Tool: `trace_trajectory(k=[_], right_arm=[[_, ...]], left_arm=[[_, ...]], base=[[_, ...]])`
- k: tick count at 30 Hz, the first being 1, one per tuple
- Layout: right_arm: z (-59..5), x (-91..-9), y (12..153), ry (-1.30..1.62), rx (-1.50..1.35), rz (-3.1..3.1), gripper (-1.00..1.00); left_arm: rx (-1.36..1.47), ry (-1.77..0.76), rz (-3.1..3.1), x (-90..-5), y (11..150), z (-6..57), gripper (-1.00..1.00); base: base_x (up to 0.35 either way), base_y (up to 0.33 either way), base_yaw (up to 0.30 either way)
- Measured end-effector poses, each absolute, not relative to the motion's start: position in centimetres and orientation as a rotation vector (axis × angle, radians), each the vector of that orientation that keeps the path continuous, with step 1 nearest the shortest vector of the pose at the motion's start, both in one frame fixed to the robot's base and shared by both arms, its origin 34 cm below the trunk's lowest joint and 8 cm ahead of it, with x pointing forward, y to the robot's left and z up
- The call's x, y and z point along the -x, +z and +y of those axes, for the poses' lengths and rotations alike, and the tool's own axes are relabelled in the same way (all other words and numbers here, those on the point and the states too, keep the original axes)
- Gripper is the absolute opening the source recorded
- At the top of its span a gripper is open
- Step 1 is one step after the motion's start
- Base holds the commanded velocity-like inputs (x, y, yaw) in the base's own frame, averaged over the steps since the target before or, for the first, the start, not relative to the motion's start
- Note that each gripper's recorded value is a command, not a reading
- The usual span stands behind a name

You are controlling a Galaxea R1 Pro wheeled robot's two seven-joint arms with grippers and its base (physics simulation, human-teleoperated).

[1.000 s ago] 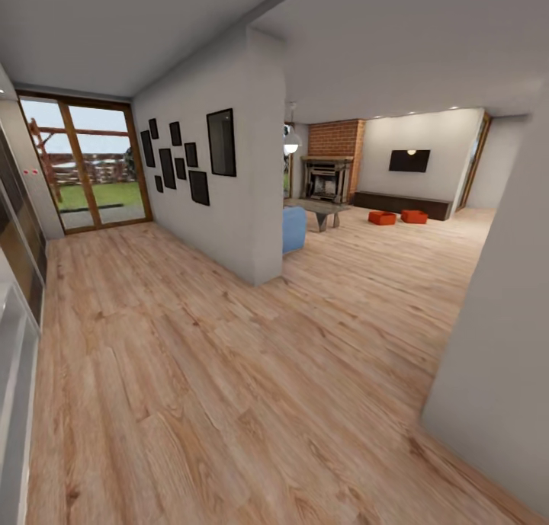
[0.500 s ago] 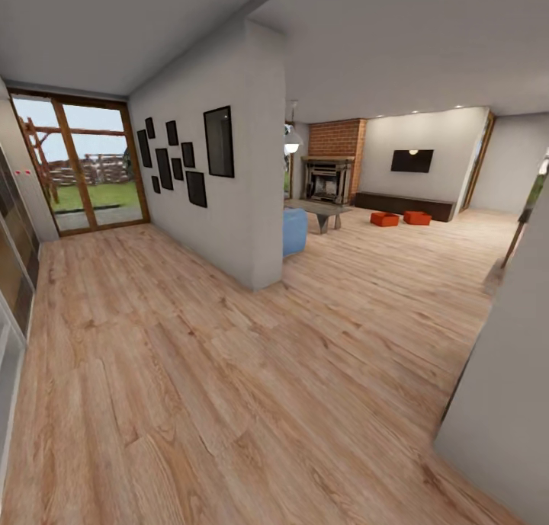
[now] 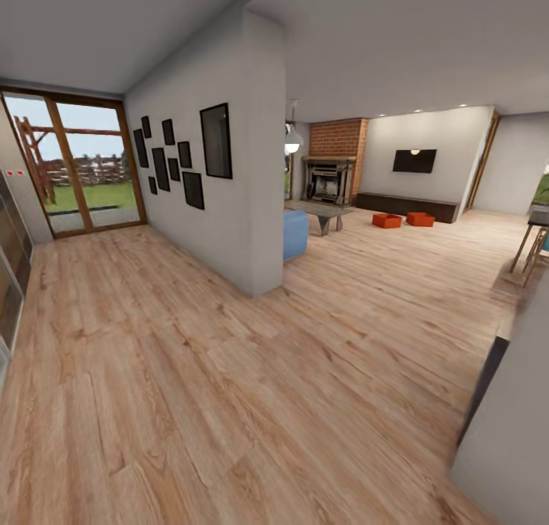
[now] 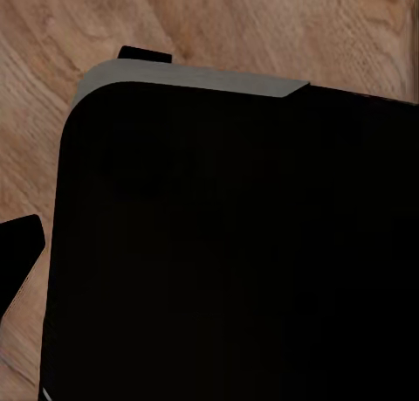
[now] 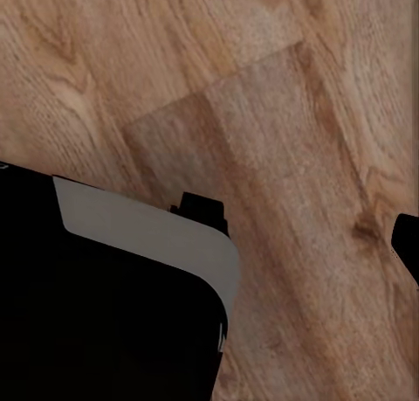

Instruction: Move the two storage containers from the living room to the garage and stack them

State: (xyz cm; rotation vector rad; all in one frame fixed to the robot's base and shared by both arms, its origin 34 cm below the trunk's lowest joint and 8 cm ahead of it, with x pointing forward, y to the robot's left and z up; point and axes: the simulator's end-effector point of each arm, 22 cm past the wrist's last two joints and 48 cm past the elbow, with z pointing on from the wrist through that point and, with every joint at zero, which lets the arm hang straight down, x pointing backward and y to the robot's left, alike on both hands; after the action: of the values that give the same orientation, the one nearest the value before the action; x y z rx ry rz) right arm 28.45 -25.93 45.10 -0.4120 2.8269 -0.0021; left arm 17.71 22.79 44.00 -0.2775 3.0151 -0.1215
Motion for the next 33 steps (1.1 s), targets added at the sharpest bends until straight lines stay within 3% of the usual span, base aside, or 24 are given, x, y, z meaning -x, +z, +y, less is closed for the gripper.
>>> trace_trajectory(k=[24, 33], right_arm=[[-25.91, -28.43, 45.1, -0.002, 0.414, 2.827, 1.0], [-25.87, -28.46, 45.1, -0.001, 0.416, 2.826, 1.0]], left_arm=[[0.277, -0.122, 3.015, -17.72, 44.0, 22.78, 1.0], [0.278, -0.122, 3.015, -17.71, 44.0, 22.79, 1.0]], base=[[0.325, 0.0, -0.256], [0.326, 0.0, -0.056]])
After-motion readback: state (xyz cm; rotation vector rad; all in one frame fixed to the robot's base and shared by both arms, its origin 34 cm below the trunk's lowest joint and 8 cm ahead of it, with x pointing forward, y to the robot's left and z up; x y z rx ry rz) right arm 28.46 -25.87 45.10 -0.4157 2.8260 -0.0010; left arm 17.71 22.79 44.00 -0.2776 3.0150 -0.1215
